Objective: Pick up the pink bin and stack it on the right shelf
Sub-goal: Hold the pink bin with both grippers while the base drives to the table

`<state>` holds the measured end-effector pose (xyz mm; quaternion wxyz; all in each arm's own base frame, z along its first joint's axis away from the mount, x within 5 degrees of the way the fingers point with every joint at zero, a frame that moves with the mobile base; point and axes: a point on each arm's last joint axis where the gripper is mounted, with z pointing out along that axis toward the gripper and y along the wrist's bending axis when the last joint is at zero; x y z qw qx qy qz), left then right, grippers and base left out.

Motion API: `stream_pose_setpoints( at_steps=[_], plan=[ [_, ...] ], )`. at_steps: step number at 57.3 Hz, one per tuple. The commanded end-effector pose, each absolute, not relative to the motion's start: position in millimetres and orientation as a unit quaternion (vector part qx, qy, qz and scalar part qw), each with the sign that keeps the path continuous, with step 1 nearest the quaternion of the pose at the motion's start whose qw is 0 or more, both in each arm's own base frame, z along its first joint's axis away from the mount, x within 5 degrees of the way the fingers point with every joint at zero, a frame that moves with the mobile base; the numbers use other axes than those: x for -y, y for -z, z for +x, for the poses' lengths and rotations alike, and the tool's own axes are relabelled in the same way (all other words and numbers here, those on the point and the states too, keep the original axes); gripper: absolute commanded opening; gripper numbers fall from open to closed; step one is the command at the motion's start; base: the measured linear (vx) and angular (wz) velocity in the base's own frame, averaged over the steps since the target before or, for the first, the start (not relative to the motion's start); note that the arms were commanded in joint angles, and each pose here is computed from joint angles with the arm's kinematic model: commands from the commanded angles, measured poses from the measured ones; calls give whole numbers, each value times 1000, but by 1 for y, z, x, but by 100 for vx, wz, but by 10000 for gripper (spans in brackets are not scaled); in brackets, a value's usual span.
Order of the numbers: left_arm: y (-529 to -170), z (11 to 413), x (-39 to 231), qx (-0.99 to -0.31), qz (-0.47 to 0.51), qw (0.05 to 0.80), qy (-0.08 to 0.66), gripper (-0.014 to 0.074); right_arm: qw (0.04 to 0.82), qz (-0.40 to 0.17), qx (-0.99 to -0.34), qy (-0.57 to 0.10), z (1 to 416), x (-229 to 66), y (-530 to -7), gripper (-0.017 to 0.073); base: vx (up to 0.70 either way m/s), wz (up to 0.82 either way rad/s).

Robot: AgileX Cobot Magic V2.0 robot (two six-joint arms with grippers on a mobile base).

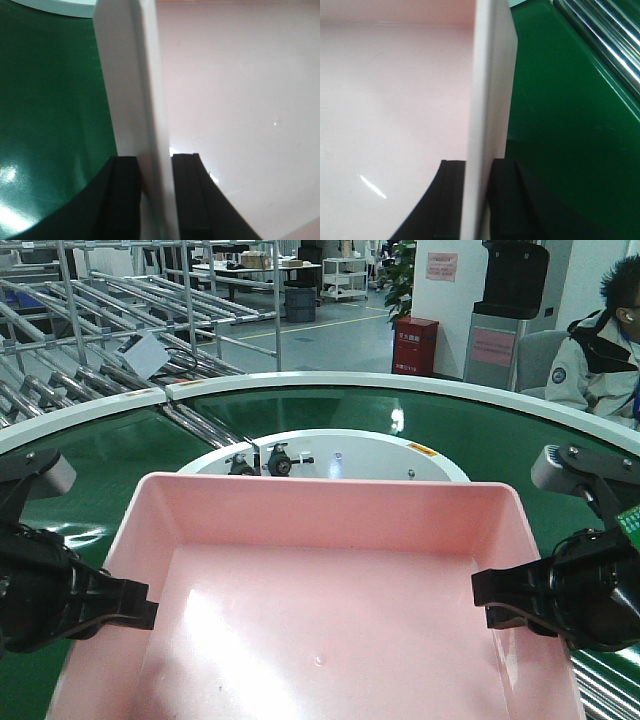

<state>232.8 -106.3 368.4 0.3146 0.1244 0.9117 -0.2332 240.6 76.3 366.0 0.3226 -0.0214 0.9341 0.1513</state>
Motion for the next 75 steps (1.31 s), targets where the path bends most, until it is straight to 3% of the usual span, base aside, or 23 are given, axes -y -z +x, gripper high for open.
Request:
stream_pose_setpoints(
  at_steps=[1, 44, 75],
  plan=[
    [-395, 226, 110, -882, 122, 364, 273, -1, 383, -17, -904, -187, 237, -78, -392, -8, 0, 0],
    [-395, 226, 110, -882, 122, 364, 273, -1, 383, -17, -904, -187, 237, -78, -392, -8, -2, 1],
    [-395, 226, 110, -882, 122, 364, 273, -1, 383, -17, -904, -187, 237, -78, -392, -8, -19, -2]
  ],
)
